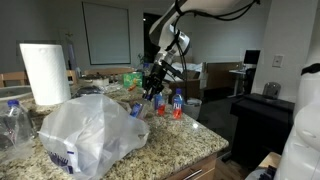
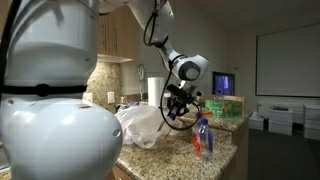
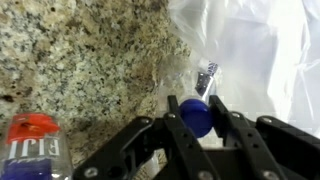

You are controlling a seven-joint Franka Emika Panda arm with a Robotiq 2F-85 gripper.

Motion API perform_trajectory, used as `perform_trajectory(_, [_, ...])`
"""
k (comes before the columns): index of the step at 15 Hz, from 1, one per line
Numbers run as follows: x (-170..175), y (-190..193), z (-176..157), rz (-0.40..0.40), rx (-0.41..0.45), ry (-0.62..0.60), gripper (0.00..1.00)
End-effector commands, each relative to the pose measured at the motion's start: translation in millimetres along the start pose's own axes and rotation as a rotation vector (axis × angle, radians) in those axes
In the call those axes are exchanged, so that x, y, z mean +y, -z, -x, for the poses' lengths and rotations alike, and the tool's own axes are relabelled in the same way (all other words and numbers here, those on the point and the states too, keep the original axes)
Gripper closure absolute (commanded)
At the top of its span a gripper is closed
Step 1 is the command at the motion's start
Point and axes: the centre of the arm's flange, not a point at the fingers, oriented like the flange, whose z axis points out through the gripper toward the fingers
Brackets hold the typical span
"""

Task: Pick up the three bottles and put them in the plastic bag.

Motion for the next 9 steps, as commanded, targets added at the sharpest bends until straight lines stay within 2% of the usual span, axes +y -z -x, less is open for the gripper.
perform_trajectory(1, [-4,13,-24,-0.036,-0.043,0.053,0.9])
perform_trajectory(9, [-27,25,-34,-0.157,-0.127,0.192,0.9])
